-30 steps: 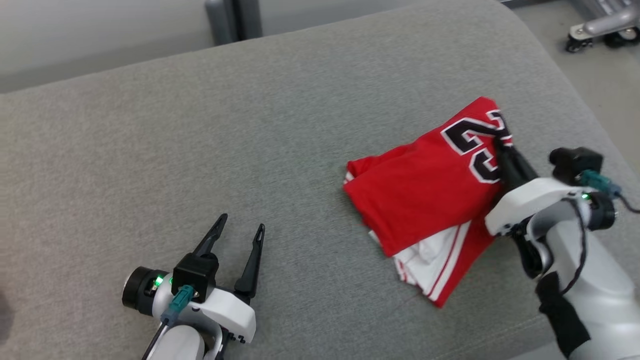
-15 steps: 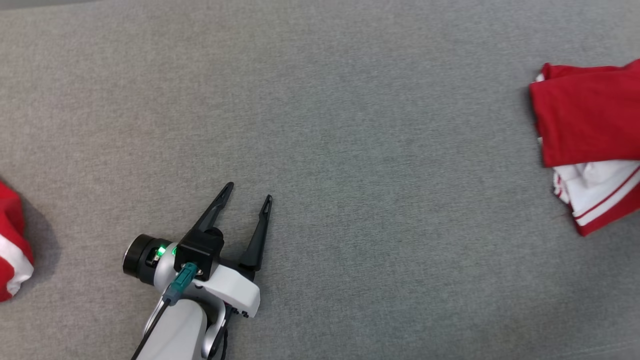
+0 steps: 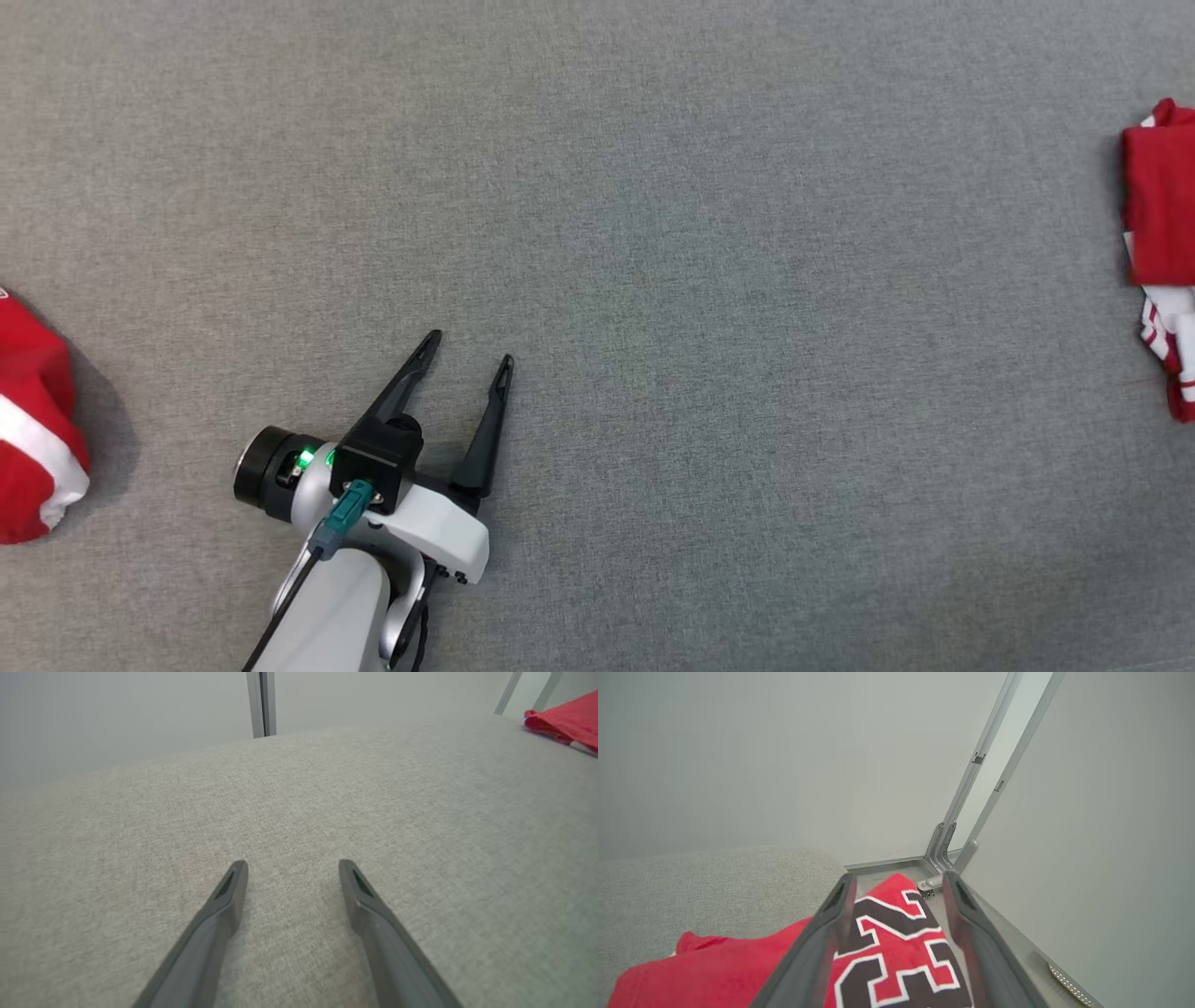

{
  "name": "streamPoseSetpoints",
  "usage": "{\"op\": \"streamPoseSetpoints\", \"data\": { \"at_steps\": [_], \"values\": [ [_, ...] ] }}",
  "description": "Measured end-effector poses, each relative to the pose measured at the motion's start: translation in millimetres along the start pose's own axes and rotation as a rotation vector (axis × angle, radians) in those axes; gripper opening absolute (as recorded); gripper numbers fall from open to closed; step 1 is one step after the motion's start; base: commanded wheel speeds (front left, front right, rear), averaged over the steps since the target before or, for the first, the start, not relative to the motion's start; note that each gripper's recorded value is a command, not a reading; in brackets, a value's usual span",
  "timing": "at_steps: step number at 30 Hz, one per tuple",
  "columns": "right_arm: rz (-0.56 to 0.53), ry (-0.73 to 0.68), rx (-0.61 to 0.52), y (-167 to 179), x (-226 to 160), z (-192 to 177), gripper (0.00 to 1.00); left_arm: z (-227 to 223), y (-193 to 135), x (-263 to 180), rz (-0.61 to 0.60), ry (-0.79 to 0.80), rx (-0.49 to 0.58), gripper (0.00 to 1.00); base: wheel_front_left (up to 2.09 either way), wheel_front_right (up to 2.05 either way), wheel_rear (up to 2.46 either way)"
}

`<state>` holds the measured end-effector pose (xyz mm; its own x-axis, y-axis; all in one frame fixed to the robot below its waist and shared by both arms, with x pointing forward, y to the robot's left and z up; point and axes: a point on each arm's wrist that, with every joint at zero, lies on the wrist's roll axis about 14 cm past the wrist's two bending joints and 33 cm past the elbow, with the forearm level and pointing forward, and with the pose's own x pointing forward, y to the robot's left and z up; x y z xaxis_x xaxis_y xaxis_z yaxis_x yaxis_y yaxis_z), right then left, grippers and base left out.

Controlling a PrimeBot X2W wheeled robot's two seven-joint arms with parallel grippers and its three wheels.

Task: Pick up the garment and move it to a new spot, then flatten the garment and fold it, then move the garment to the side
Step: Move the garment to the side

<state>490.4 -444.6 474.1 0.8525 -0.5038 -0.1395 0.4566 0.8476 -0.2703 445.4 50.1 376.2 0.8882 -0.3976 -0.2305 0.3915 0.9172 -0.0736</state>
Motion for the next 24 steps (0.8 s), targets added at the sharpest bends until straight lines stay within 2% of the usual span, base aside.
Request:
{"op": "streamPoseSetpoints", "data": {
  "at_steps": [3, 6, 13, 18, 24],
  "values": [
    [0.006, -0.042, 0.017, 8, 0, 14, 1.0, 3, 4, -2, 0.018, -0.003, 0.003, 1.0, 0.0, 0.0, 0.0],
    [0.056, -0.105, 0.052, 35, -2, 35, 1.0, 6, 9, -7, 0.043, -0.008, -0.001, 1.0, 0.0, 0.0, 0.0],
    [0.281, -0.244, 0.122, 121, -42, 75, 1.0, 19, 23, -26, 0.124, -0.035, -0.01, 1.0, 0.0, 0.0, 0.0],
    [0.407, -0.265, 0.186, 157, -83, 76, 1.0, 29, 36, -44, 0.191, -0.06, -0.017, 1.0, 0.0, 0.0, 0.0],
    [0.532, -0.203, 0.222, 191, -133, 49, 1.0, 37, 54, -72, 0.28, -0.088, -0.036, 1.0, 0.0, 0.0, 0.0]
  ]
}}
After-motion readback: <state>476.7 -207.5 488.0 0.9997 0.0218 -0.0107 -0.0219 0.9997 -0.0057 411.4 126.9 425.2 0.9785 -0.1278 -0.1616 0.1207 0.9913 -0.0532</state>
